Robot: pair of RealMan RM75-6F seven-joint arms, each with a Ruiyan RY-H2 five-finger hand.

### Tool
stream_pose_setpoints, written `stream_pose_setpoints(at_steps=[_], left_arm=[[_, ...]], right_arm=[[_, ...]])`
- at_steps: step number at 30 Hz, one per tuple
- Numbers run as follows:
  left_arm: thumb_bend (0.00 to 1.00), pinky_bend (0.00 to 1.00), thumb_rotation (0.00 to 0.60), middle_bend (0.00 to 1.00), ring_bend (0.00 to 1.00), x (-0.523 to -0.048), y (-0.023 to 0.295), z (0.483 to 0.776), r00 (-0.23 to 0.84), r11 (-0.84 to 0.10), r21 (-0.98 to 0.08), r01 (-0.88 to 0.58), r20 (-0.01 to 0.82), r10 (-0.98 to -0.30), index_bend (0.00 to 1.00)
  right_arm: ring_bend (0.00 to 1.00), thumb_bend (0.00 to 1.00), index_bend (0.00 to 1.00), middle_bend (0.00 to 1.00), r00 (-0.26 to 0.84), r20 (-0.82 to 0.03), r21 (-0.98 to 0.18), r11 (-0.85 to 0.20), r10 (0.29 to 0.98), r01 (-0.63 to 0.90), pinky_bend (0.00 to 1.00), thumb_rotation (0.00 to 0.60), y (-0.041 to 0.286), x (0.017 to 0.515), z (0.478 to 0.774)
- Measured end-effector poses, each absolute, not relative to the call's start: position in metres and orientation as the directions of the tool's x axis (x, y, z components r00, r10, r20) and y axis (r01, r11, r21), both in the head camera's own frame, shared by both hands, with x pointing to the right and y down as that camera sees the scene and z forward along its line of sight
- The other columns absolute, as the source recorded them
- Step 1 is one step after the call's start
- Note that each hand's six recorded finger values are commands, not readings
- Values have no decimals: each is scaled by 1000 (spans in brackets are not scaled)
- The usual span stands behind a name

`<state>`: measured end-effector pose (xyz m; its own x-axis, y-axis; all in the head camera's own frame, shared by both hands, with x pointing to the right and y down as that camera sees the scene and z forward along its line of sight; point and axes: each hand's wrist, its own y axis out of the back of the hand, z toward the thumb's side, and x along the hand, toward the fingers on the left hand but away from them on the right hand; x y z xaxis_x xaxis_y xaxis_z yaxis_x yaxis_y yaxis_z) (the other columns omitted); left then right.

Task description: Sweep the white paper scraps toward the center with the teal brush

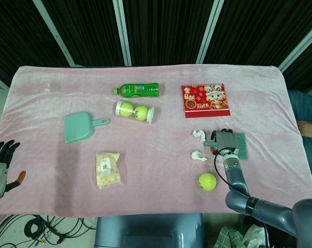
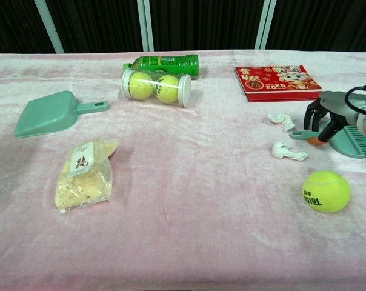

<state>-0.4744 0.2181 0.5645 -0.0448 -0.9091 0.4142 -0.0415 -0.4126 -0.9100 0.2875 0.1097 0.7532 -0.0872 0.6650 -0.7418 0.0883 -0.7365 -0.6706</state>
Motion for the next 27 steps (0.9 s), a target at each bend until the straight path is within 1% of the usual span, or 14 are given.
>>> stream_pose_setpoints(at_steps=[6, 16, 21, 27], left_arm=[[310, 51, 600, 85, 6, -474, 218, 565, -44, -414, -909, -43, 416, -908, 125], [309, 51, 600, 85, 6, -474, 218, 565, -46, -417, -908, -45, 418, -907, 132], [309, 51, 600, 85, 6, -475, 219, 565, -46, -421, -906, -49, 423, -905, 138], [309, 51, 600, 85, 6, -475, 219, 565, -46, -423, -905, -51, 425, -904, 151]], right_arm=[[228, 306, 496, 485, -83, -744, -669, -739, 663, 80, 150, 600, 110, 287, 756], [233, 314, 502, 507, -58, -741, -672, -737, 669, 76, 150, 600, 106, 285, 750], [240, 314, 502, 516, -20, -724, -688, -720, 690, 91, 150, 600, 100, 280, 733], [246, 315, 502, 522, 39, -699, -703, -696, 714, 149, 150, 600, 98, 274, 702]])
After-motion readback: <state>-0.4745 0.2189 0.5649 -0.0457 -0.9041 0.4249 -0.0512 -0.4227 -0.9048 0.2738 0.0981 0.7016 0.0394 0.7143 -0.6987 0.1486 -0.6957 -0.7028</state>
